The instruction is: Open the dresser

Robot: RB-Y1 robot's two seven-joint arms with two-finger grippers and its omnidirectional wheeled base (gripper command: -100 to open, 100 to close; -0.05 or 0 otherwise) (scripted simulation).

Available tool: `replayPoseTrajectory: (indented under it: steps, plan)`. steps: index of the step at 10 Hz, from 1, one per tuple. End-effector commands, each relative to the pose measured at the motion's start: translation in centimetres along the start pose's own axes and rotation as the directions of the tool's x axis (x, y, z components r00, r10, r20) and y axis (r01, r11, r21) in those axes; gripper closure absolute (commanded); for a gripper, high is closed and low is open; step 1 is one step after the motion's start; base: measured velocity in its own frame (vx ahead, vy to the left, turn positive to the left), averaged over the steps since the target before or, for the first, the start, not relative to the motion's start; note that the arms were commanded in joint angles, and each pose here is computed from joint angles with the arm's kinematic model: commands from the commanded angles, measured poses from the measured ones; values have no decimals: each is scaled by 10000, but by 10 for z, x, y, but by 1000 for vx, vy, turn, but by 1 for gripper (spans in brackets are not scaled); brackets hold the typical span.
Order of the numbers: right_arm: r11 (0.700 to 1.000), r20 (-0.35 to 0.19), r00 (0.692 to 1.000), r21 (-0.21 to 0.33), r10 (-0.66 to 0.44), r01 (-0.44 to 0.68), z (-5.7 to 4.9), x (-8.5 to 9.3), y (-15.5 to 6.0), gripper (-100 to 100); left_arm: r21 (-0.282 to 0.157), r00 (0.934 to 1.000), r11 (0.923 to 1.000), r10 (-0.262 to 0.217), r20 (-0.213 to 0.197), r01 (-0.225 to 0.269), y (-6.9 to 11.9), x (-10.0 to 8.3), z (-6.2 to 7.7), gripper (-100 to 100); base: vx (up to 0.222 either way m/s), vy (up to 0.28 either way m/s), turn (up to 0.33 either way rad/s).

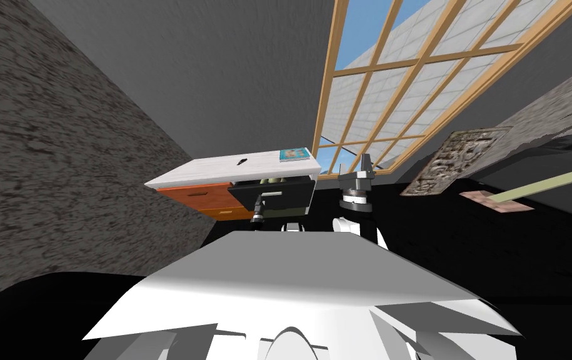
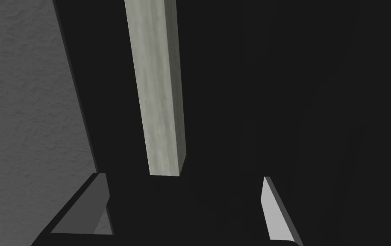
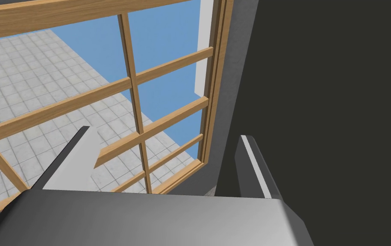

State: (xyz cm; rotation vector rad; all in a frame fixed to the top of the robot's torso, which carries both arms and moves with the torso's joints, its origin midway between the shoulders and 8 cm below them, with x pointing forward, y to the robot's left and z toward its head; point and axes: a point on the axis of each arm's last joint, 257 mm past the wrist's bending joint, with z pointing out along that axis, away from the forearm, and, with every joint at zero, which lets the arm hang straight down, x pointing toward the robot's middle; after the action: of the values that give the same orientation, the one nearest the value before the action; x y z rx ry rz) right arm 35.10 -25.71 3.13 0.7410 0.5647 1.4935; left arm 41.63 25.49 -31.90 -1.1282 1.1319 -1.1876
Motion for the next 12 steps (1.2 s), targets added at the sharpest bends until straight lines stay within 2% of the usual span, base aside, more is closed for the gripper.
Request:
replayPoseTrajectory:
  steps: [1, 2, 6, 10, 11, 12]
  plan:
    - [10000, 0, 10000, 0, 0, 0, 0, 0, 0, 0, -70, 9998, 9998, -185, 62, 185, 4, 7, 0, -100, 0, -12, -1]
    - [10000, 0, 10000, 0, 0, 0, 0, 0, 0, 0, -80, 9992, 9999, -129, 385, 132, 4, -7, 10, -100, -41, 1, -190]
    - [10000, -1, 10000, 0, 0, 0, 0, 0, 0, 0, -98, 9947, 9999, -41, 1023, 51, 4, -34, 28, -100, -68, 8, -187]
    - [10000, -1, 10000, 0, 0, 0, 0, 0, 0, 0, -126, 9862, 9999, -33, 1658, 55, 3, -61, 44, -100, -55, 1, -156]
    - [10000, -1, 10000, 0, -1, 1, 0, 0, 0, 0, -114, 9879, 9999, -37, 1554, 56, 4, -56, 42, -100, -23, 1, -20]
    - [10000, 0, 10000, 1, -2, 2, 0, 0, 0, 0, -111, 9910, 9999, -27, 1342, 42, 4, -48, 36, 100, 31, 4, 182]
